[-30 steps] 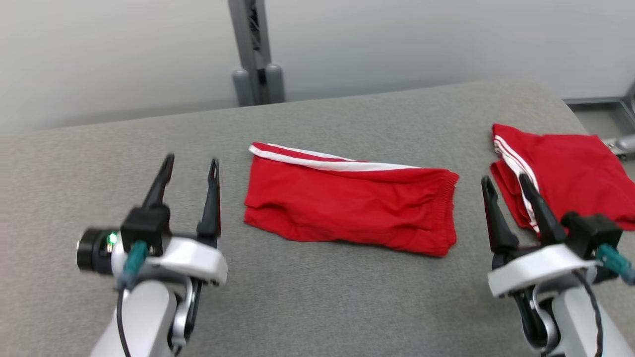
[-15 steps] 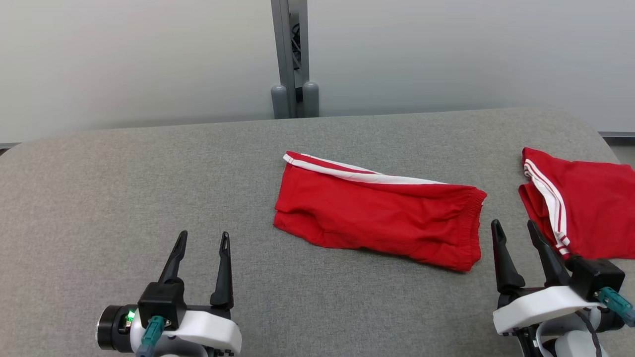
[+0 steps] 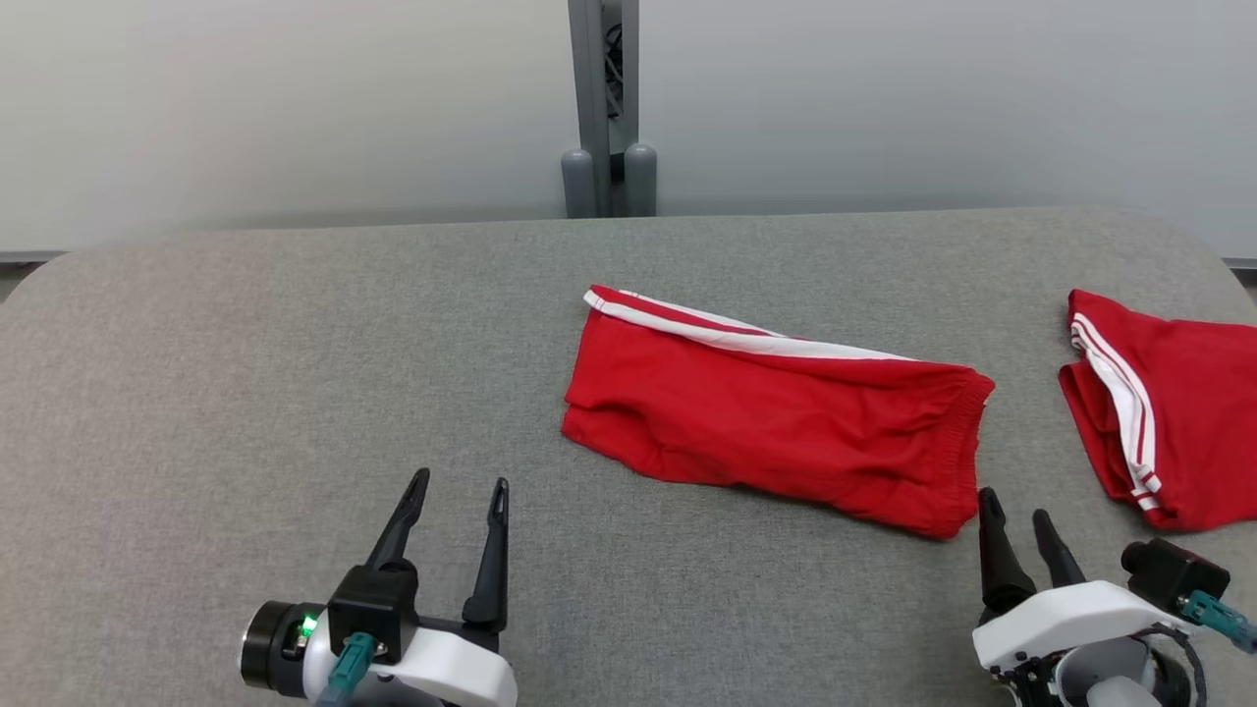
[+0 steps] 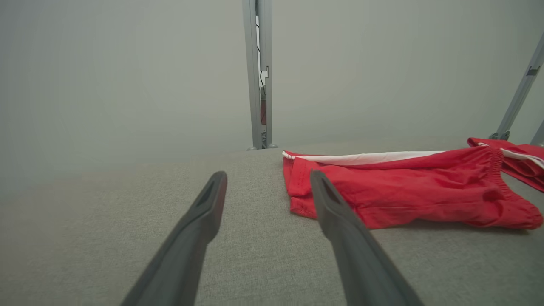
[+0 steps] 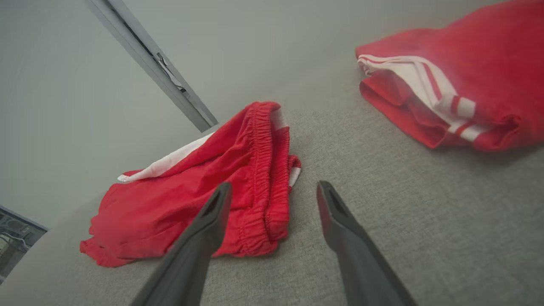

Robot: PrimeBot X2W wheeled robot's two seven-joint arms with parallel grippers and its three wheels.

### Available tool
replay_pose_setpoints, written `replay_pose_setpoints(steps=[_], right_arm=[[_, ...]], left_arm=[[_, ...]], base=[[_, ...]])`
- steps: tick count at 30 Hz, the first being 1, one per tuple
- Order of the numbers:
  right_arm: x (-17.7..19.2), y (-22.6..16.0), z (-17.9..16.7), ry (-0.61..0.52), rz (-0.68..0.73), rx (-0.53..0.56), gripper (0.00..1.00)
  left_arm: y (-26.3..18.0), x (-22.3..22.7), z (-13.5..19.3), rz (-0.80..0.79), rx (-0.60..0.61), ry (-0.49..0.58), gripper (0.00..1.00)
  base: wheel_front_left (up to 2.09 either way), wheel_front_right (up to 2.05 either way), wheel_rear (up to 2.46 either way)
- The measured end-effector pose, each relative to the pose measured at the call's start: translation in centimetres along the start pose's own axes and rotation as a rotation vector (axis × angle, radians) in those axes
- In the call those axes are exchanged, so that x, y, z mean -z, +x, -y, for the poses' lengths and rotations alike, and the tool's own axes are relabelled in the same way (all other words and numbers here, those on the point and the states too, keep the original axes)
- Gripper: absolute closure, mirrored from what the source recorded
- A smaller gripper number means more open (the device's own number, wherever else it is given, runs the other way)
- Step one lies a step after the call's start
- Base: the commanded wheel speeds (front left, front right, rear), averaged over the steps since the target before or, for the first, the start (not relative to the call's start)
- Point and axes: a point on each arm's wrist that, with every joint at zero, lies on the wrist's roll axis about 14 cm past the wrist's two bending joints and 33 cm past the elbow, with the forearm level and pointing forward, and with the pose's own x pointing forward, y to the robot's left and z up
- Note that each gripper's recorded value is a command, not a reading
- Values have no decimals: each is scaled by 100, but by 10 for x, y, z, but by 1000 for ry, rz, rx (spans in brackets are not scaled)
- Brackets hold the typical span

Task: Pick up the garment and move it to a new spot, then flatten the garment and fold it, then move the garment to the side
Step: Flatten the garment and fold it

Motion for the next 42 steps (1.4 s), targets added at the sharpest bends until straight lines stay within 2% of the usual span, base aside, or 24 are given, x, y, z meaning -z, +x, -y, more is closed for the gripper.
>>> replay_pose_setpoints(steps=[5,12,21,29,30,31,32,33,34,39,42], right_arm=[[27,13,-2,122,-95,35,0],[50,32,-11,220,-191,61,0],[54,61,-17,330,-210,94,0],[56,77,-30,375,-213,76,2],[56,78,-31,372,-213,72,36],[56,79,-32,368,-212,70,61],[57,79,-32,362,-214,67,96],[57,78,-32,357,-215,65,96],[56,78,-31,347,-213,61,100],[55,78,-32,313,-214,45,100],[52,82,-32,249,-221,19,100]], left_arm=[[-4,15,2,-47,5,-2,0],[-2,21,-4,-67,-15,4,0],[3,24,-13,-75,-42,9,0],[1,31,-17,-97,-56,12,0],[2,31,-17,-97,-57,13,0],[3,30,-18,-95,-57,14,0],[3,30,-18,-93,-57,15,0],[4,29,-18,-93,-57,16,0],[4,30,-18,-94,-57,17,0],[4,31,-18,-98,-59,12,0],[7,32,-14,-100,-50,5,0]], base=[[0,0,0],[0,0,0],[0,0,0],[0,0,0],[0,0,0],[0,0,0],[0,0,0],[0,0,0],[0,0,0],[0,0,0],[0,0,0]])
